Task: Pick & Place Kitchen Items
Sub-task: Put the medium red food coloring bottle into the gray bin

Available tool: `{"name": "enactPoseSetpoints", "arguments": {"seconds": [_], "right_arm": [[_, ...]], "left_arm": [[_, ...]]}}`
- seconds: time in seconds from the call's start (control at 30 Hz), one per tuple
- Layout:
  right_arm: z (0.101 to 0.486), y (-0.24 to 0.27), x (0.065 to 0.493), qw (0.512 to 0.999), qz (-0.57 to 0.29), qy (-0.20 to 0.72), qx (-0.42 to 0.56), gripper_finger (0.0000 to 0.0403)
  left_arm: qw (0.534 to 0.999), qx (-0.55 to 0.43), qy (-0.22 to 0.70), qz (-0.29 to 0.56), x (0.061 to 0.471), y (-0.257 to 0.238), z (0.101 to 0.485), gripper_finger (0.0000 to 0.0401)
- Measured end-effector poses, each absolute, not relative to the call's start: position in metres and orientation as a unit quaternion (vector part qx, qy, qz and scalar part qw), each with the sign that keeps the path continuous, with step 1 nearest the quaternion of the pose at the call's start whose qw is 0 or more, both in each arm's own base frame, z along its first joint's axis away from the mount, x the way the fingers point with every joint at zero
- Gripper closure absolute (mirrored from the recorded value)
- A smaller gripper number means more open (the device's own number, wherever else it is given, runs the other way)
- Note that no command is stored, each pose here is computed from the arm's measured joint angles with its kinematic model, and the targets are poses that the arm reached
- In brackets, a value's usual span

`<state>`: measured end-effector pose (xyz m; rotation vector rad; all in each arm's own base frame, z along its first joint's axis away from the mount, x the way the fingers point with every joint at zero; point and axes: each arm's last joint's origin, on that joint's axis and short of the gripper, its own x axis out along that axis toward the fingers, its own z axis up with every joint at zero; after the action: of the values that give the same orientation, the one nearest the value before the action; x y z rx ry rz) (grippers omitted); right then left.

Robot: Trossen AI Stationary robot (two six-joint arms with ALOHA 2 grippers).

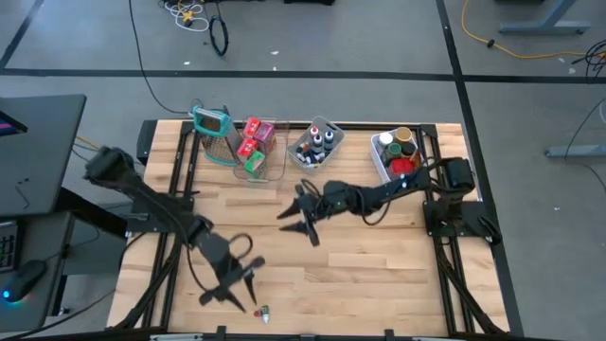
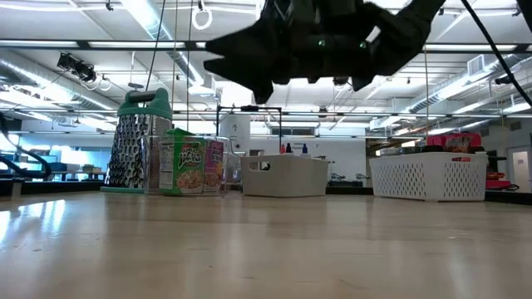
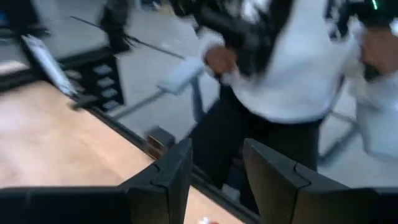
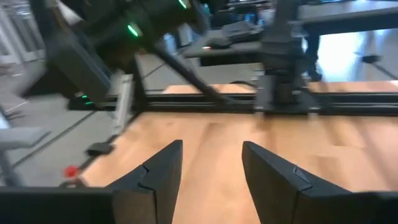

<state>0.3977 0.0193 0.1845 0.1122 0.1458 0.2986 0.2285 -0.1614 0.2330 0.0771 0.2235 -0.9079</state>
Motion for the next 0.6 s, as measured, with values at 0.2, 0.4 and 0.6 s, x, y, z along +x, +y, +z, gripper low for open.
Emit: {"name": "enactPoseSetpoints", "arguments": {"seconds": [0.2, 0.4, 0.6], "right_arm": [[0.184, 0.054, 0.395, 0.978, 0.188, 0.075, 0.048, 0.0225], [0.184, 0.07, 0.392, 0.979, 0.185, 0.073, 0.035, 0.0225], [0.184, 0.072, 0.392, 0.983, 0.17, 0.068, 0.005, 0.0225]], "left_arm": [[0.871, 0.068, 0.094, -0.477, 0.235, -0.195, 0.197, 0.0248], [0.872, 0.056, 0.081, -0.48, 0.246, -0.208, 0.171, 0.0248], [0.879, 0.046, 0.1, -0.463, 0.253, -0.212, 0.144, 0.0248]]}}
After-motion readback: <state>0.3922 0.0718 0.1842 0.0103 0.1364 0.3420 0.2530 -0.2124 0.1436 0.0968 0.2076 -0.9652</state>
